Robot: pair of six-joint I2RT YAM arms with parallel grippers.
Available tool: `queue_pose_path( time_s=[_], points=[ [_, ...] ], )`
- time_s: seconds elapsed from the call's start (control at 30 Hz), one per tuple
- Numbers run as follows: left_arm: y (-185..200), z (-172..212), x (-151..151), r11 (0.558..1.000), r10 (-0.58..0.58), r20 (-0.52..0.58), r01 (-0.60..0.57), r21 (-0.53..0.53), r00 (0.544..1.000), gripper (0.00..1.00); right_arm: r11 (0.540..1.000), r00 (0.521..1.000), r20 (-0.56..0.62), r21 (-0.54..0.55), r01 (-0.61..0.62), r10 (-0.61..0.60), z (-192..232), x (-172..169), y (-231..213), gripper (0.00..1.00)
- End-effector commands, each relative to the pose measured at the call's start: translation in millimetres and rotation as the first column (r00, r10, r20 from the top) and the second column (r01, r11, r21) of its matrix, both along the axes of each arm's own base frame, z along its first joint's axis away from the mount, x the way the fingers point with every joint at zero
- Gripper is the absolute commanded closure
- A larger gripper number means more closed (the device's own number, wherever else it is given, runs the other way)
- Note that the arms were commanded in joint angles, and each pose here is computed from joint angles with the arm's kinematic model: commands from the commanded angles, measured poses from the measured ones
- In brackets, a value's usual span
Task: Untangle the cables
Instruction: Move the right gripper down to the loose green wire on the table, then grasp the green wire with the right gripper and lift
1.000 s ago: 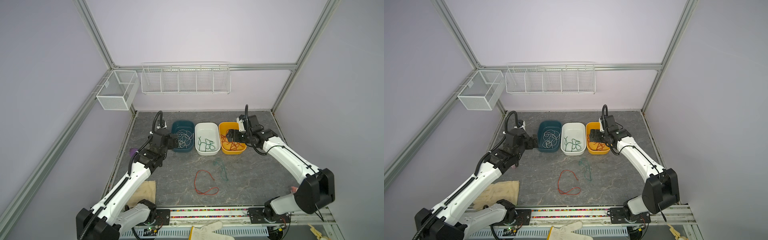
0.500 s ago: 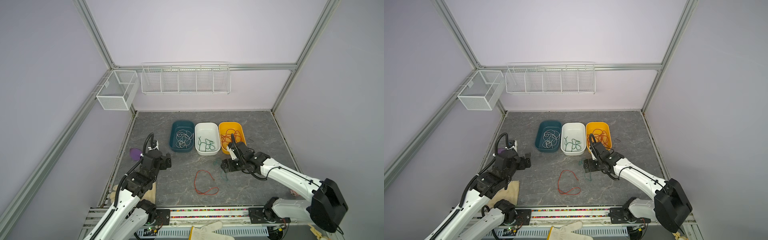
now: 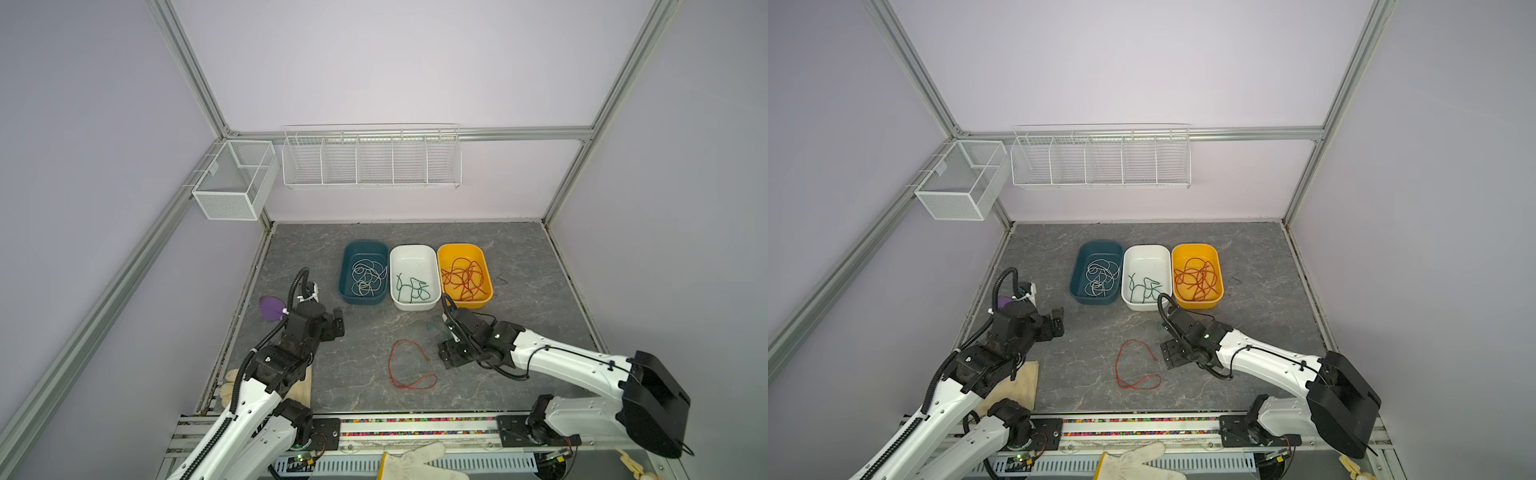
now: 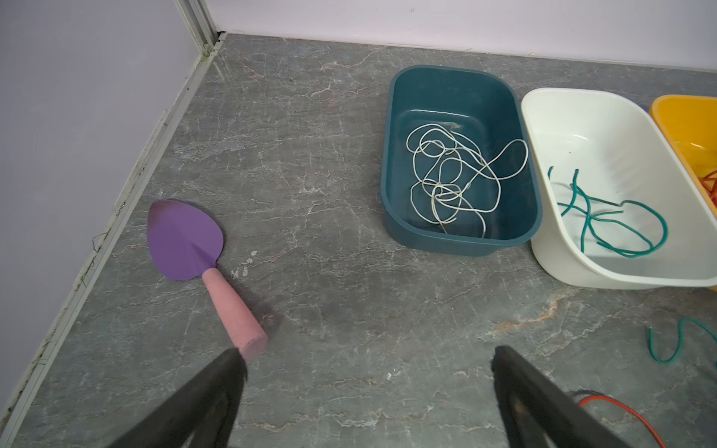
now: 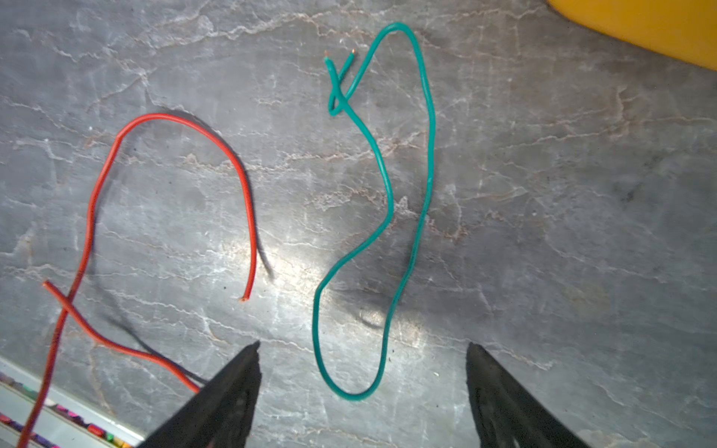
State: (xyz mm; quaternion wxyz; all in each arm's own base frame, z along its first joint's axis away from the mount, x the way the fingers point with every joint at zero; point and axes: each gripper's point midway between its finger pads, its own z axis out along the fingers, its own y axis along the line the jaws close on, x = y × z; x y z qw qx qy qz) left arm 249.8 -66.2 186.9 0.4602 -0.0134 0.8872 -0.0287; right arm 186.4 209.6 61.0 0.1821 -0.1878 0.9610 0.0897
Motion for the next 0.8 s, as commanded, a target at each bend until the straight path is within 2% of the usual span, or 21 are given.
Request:
queue_pose_path(
  time_s=[0.0,0.1,0.77],
  points=[
    [-2.3,-2.1,-0.7,1.0,0.003,-0.012,-0.003,-0.018,1.0,0.01,0.998,1.0,0.025,-0.068,0.017,-0.015,-7.4,1.6,-8.1,0.25],
    [-2.8,-3.1,-0.7,1.0,0.001,-0.018,-0.002,-0.018,1.0,0.01,0.997,1.0,0.017,-0.082,0.009,-0.007,-11.1,1.1,-6.9,0.34],
    [-4.6,-6.8,0.0,1.0,-0.003,-0.032,0.002,-0.017,0.999,0.01,0.992,0.999,-0.01,-0.125,-0.036,0.035,-27.9,-1.7,-1.1,0.68]
  ],
)
